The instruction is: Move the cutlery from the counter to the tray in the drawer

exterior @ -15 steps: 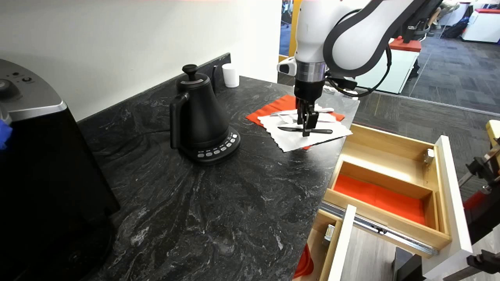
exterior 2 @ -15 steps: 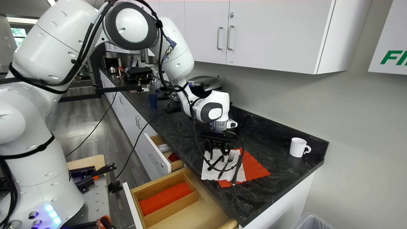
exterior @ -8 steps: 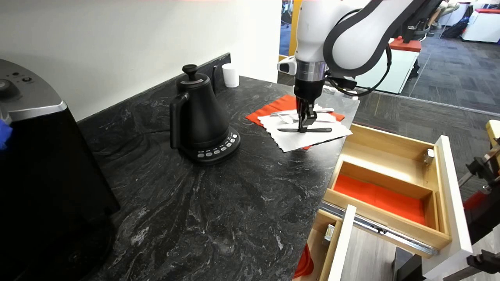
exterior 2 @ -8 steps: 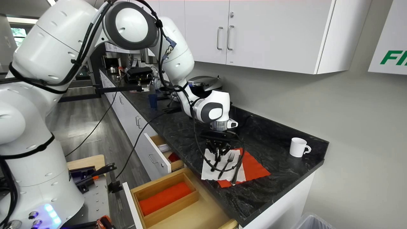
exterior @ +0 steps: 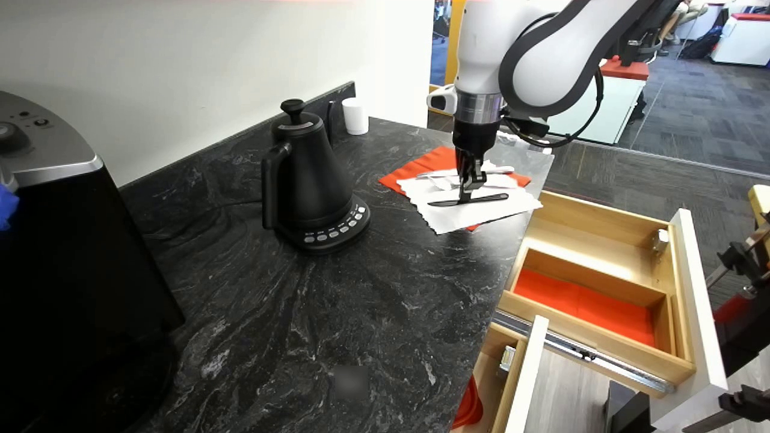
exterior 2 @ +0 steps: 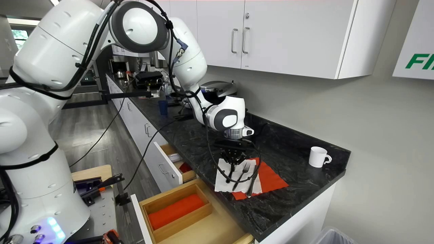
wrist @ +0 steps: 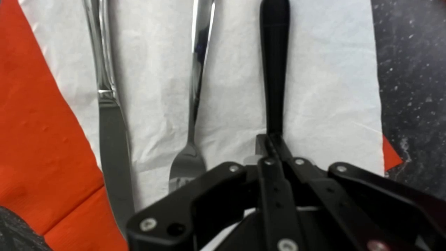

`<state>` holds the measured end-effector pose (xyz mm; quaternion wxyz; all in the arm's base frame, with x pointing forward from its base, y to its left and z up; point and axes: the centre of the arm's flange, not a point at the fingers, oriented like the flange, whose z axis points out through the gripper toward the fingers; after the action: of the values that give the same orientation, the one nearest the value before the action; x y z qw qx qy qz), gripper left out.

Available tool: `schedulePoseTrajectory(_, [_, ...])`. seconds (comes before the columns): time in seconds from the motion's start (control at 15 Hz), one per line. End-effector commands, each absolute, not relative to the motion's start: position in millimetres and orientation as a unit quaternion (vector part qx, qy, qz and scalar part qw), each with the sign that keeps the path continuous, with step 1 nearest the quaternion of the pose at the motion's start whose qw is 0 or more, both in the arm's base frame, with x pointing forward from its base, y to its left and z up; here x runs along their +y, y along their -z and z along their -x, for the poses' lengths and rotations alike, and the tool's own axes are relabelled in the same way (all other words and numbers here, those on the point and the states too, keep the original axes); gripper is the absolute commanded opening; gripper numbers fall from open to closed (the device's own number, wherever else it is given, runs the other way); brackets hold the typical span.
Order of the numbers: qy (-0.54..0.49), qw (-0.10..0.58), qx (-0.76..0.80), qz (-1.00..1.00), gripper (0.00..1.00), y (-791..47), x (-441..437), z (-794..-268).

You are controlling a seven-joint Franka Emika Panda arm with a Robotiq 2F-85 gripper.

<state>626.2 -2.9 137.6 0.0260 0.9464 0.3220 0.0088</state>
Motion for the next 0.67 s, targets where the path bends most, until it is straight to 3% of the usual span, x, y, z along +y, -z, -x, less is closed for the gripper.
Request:
schedulePoseTrajectory(0.0, [-0.017, 0.034, 0.317, -0.948, 0.29, -151.6, -5.8, -611.9])
schedulePoseTrajectory(0.27, [-0.018, 0.033, 0.318, -0.948, 0.51, -150.9, -5.3, -609.3])
schedulePoseTrajectory(0.33, [-0.018, 0.033, 0.317, -0.948, 0.21, -150.6, -5.4, -608.9])
schedulePoseTrajectory(0.4, [-0.018, 0.033, 0.318, -0.947, 0.13, -150.2, -5.4, -608.1])
schedulePoseTrajectory(0.6, [-0.018, 0.032, 0.317, -0.948, 0.03, -149.5, -5.5, -606.4])
